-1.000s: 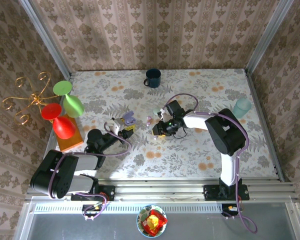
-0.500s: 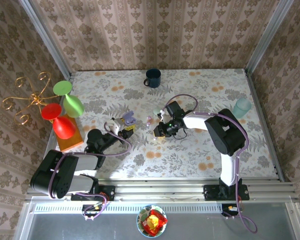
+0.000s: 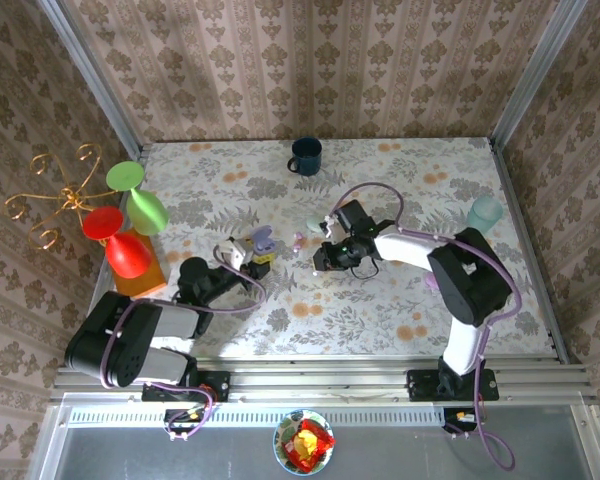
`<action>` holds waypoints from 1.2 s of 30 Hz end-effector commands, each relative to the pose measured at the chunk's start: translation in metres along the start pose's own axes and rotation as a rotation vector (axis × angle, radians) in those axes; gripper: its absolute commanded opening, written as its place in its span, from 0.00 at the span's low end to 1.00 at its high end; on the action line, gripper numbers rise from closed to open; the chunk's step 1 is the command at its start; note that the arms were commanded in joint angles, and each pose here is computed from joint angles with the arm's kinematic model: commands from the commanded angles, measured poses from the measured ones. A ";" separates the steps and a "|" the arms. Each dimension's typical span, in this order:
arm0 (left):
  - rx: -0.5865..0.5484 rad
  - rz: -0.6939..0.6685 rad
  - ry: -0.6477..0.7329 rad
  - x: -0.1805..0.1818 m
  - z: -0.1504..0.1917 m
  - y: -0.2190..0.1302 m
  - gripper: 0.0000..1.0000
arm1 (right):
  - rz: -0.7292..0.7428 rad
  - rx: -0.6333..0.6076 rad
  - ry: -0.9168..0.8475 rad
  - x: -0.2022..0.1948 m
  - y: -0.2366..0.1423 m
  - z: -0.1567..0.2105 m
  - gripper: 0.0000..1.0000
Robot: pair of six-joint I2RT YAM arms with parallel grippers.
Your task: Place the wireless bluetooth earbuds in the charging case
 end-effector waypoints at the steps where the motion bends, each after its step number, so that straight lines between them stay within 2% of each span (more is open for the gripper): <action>1: -0.044 0.039 0.074 -0.002 -0.010 0.009 0.34 | 0.029 -0.076 -0.030 0.010 -0.028 -0.001 0.20; 9: -0.033 0.092 0.084 -0.007 -0.006 0.020 0.34 | -0.015 -0.167 -0.127 0.051 -0.076 -0.003 0.20; 17: -0.042 0.246 0.037 -0.025 -0.005 0.033 0.34 | -0.049 -0.229 -0.279 0.093 -0.100 -0.007 0.20; 26: -0.050 0.279 0.012 -0.027 -0.007 0.036 0.34 | -0.069 -0.216 -0.365 0.116 -0.095 -0.007 0.20; 36: -0.061 0.282 0.012 -0.026 -0.011 0.036 0.34 | -0.051 -0.183 -0.366 0.112 -0.078 -0.009 0.20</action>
Point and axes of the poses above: each hand's point on the last joint's axis, 136 mm out from that joint toward the fingers, its own y axis out along the fingers, its own x axis along the line the jaws close on, z = x × y, the point moved 8 cm from there along -y, back along the fingers, and after that the axes turned 7 degrees about y, right-handed, at the moved point
